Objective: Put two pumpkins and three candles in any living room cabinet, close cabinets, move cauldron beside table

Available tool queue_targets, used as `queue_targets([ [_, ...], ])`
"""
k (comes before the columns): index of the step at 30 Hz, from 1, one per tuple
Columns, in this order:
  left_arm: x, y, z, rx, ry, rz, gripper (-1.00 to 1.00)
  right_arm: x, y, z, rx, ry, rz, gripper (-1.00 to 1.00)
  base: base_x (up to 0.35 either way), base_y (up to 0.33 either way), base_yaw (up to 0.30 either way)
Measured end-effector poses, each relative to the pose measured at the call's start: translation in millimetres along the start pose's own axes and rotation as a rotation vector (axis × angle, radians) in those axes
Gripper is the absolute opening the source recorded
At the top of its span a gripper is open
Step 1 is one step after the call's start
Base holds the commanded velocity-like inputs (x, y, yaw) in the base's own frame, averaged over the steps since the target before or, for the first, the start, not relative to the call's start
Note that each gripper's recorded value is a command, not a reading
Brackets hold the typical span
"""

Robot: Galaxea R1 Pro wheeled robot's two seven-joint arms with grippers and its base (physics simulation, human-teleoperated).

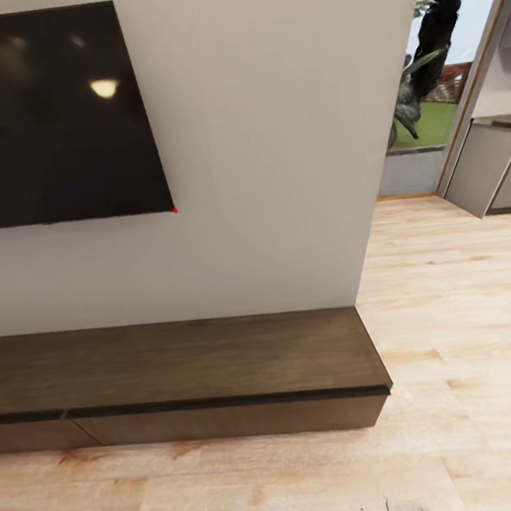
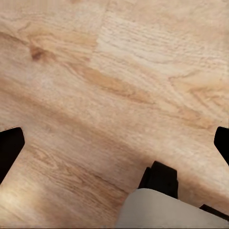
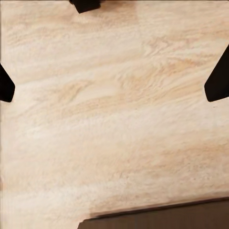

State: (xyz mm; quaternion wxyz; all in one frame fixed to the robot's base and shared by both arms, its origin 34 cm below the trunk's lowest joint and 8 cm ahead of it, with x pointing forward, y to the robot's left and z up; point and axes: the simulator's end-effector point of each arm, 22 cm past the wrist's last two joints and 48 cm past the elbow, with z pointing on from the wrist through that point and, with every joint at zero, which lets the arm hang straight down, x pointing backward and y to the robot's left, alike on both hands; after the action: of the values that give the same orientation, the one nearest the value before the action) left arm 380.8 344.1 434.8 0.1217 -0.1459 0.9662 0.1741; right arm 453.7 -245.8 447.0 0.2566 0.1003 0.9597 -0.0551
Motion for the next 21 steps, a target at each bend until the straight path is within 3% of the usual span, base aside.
queue_targets([
  [12,42.3,38.7,-17.1,-0.056,0.065,0.034,1.00,48.4,-42.2,-32.5,0.104,0.091,0.061,1.00,0.000,0.000,0.000],
  [21,92.1,63.2,-37.0,-0.083,0.136,0.067,1.00,62.9,-51.3,-50.4,0.137,0.172,0.060,1.00,0.000,0.000,0.000],
])
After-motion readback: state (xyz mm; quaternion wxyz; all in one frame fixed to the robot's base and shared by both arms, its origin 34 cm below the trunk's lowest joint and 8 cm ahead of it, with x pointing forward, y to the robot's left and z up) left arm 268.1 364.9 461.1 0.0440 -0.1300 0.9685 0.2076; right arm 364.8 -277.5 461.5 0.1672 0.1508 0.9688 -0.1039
